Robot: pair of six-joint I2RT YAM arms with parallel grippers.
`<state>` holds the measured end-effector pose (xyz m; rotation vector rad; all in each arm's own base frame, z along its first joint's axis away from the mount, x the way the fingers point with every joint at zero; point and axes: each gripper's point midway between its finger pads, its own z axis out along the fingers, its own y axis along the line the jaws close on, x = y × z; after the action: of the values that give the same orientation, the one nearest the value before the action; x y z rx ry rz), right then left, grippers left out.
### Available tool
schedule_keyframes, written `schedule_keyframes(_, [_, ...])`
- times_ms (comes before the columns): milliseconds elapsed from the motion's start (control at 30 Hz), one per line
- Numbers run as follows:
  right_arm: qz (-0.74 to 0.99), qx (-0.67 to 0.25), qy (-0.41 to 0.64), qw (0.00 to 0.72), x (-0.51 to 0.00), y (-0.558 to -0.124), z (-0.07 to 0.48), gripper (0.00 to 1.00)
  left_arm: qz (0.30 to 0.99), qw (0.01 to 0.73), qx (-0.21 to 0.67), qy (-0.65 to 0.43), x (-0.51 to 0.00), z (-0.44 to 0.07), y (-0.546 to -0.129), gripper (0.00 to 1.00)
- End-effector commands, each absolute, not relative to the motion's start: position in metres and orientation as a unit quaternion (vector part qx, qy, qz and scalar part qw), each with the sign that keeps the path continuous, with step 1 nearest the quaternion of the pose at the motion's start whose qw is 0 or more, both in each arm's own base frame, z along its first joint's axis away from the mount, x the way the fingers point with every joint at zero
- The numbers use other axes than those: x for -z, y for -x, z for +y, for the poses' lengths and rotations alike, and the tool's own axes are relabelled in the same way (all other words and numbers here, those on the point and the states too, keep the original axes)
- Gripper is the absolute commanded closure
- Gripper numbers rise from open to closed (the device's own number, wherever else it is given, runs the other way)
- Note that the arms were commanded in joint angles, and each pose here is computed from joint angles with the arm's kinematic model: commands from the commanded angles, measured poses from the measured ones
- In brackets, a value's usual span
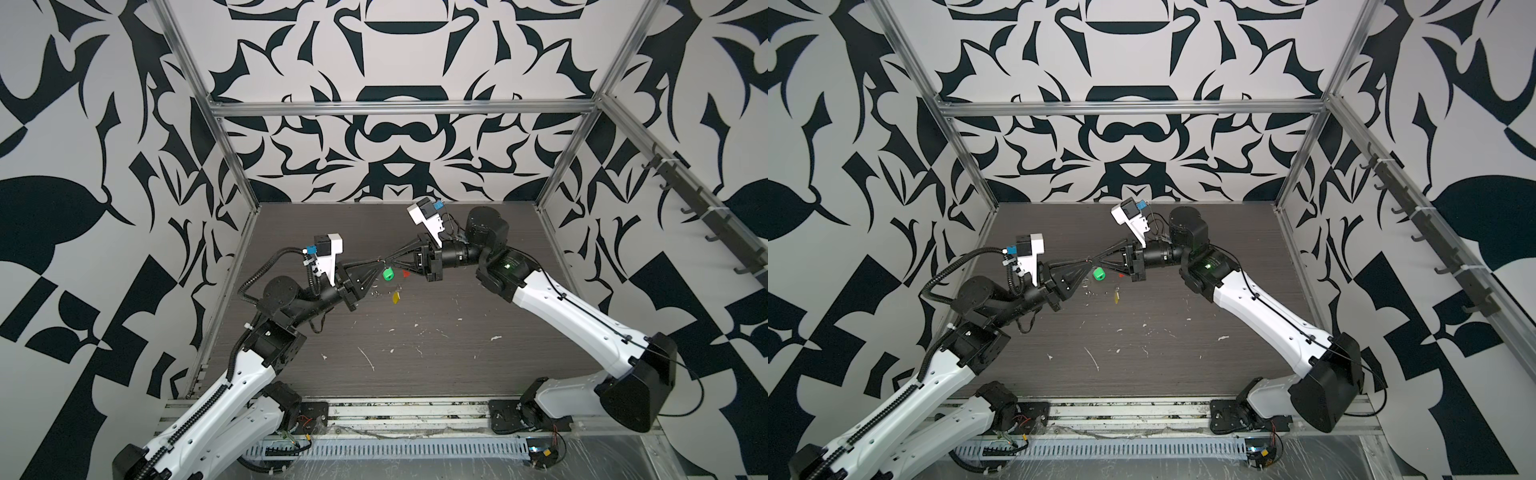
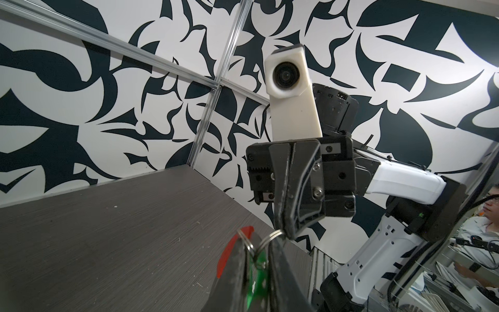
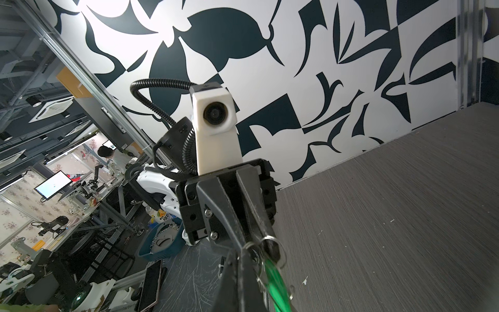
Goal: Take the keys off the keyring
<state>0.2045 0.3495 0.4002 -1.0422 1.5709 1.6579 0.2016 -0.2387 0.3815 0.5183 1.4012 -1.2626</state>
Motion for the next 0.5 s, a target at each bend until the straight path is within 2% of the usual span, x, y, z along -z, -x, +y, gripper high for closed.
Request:
schedule_keyframes(0, [0.56, -0.631, 0.415, 0.342, -0.4304, -0.1948, 0.3465, 1.0, 0.572, 0.573, 0.543, -0.225, -0.3987, -0.2364, -0.1967, 0.83])
schedule_keyframes(467, [0.566, -0.628, 0.408, 0.345, -0.4305, -0.1972, 0.3477, 1.0, 0.572, 0.571, 0.547, -0.219, -0.3997, -0.2347, -0.1953, 0.95])
